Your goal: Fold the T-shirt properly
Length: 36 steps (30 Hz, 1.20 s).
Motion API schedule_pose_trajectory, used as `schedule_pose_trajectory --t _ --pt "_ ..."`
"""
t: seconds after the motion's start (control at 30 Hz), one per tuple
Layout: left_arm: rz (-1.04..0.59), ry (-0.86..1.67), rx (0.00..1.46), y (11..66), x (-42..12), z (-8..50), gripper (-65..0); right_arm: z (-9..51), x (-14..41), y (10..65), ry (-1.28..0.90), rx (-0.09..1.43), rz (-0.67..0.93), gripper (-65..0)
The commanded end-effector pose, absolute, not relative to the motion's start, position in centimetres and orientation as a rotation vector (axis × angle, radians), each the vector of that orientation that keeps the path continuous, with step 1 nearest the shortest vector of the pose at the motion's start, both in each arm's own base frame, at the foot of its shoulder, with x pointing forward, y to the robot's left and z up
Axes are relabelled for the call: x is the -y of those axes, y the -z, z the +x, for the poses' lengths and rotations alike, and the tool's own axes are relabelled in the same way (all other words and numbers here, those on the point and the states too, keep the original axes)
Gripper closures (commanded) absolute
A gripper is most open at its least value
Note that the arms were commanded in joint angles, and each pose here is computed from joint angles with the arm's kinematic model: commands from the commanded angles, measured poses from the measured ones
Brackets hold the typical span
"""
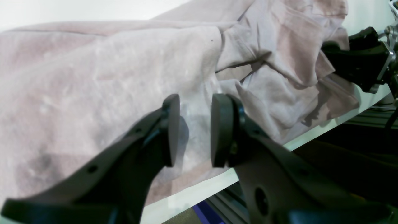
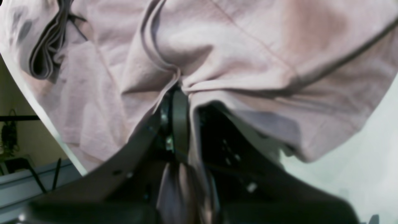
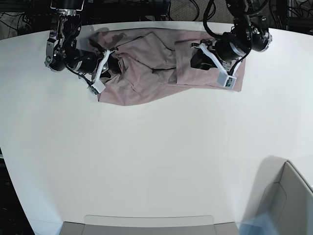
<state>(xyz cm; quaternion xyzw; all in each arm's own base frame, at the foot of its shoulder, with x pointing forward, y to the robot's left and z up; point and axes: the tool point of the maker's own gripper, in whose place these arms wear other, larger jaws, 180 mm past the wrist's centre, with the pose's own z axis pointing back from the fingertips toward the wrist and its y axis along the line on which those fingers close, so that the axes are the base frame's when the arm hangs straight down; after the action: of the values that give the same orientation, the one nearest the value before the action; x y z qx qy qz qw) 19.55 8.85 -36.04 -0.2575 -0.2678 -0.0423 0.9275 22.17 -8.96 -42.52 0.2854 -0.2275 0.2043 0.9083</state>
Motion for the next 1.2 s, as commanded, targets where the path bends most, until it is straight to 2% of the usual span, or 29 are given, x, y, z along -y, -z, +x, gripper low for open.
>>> schedule_pose_trajectory --t 0.0,0.27,0.63,0.77,0.83,1.17 --pt "-0.537 0.094 0.577 35.3 -8.7 19.9 -16.8 22.2 9.9 43.2 -0.467 0.424 0.514 0.0" --pt "-0.515 0.103 0.575 35.4 -9.5 19.9 -16.8 25.0 13.0 42.8 -0.505 0.428 0.343 0.0" --pt "-0.512 0.101 0.575 35.4 -9.6 19.8 -16.8 32.5 28.5 37.9 -0.284 0.488 -0.015 0.0" --pt "-0.502 0.104 0.551 35.8 -9.9 19.0 -16.8 33.6 31.0 35.0 -0.282 0.52 -0.146 0.0" --pt "-0.497 0.104 0.55 35.9 -10.1 18.9 -16.8 34.0 30.5 33.0 -0.318 0.566 -0.212 0.0" --pt "-0.392 0.001 0.575 35.9 -15.1 19.0 -16.8 29.9 18.5 30.7 -0.629 0.634 -0.343 0.0"
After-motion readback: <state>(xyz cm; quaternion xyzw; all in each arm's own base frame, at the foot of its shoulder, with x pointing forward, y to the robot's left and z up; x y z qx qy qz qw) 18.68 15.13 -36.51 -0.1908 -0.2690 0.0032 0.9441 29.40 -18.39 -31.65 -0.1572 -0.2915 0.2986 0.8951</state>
